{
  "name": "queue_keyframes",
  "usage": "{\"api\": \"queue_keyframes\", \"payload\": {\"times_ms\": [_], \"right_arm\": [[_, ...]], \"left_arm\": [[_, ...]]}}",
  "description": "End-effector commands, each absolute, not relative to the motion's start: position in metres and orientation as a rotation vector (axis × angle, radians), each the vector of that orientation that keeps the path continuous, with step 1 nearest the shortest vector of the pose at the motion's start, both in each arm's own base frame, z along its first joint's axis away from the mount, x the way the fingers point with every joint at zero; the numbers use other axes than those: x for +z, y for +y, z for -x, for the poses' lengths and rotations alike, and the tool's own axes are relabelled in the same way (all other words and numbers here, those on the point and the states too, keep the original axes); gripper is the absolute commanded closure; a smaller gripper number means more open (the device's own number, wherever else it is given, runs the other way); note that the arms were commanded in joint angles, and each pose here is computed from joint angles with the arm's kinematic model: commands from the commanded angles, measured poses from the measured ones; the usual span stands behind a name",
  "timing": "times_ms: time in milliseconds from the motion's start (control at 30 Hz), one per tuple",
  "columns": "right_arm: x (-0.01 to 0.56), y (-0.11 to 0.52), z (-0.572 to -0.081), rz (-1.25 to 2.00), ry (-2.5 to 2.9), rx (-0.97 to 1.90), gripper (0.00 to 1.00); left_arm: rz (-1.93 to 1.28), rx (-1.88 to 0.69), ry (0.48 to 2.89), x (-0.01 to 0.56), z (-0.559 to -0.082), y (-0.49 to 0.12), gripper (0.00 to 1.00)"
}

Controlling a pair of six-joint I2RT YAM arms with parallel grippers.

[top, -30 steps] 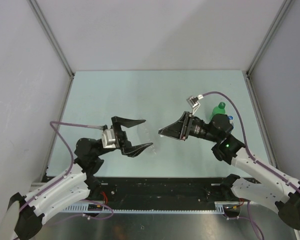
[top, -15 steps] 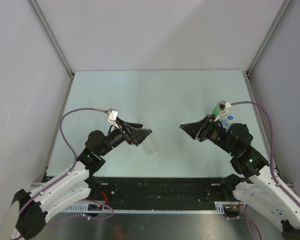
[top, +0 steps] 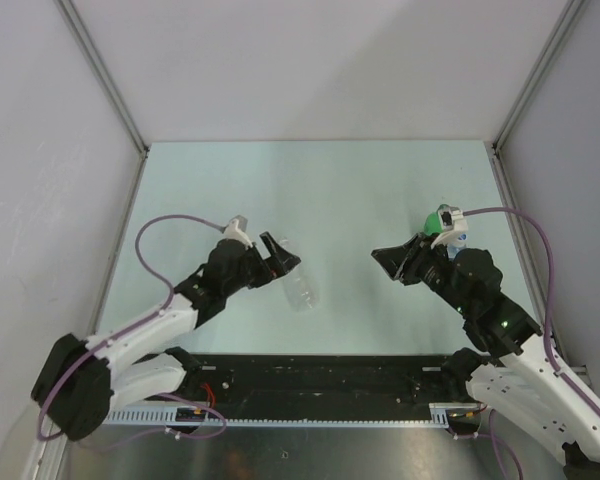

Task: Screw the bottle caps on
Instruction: Pick up the plastic bottle at the center of the board.

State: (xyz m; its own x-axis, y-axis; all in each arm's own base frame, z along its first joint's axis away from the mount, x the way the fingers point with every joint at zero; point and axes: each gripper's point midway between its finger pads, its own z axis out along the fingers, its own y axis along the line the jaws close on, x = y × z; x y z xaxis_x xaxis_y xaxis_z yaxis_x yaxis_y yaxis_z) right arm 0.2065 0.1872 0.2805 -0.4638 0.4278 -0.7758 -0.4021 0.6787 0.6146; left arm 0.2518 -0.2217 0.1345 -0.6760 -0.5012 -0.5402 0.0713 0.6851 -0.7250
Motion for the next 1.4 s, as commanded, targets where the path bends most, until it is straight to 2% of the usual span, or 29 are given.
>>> {"api": "queue_keyframes", "payload": {"times_ms": [0,267,533,733,800,967,1200,1367], "right_arm": [[0.28,0.177,-0.214,-0.03,1.8,0.875,0.62],[0.278,0.17,-0.214,-0.028,1.8,0.839,0.61],[0.273,0.166,-0.219,-0.025,1.812,0.791,0.6],[0.269,0.164,-0.221,-0.031,1.825,0.767,0.6],[0.269,0.164,-0.222,-0.033,1.823,0.763,0.6],[0.27,0.164,-0.224,-0.026,1.814,0.758,0.6],[0.279,0.17,-0.223,-0.027,1.786,0.812,0.6],[0.29,0.176,-0.217,0.015,1.749,0.865,0.6]], "left_arm": [[0.386,-0.829,2.312,0.108,-0.253,-0.227,0.01],[0.399,-0.641,2.461,0.073,-0.267,-0.249,0.03],[0.345,-0.471,2.522,0.049,-0.274,-0.249,0.18],[0.219,-0.426,2.579,0.036,-0.275,-0.257,0.38],[0.174,-0.427,2.582,0.037,-0.276,-0.259,0.41],[0.001,-0.42,2.491,0.066,-0.29,-0.262,0.51],[-0.334,-0.193,2.15,0.156,-0.345,-0.252,0.64],[-0.687,-0.336,1.851,0.217,-0.336,-0.278,0.72]]}}
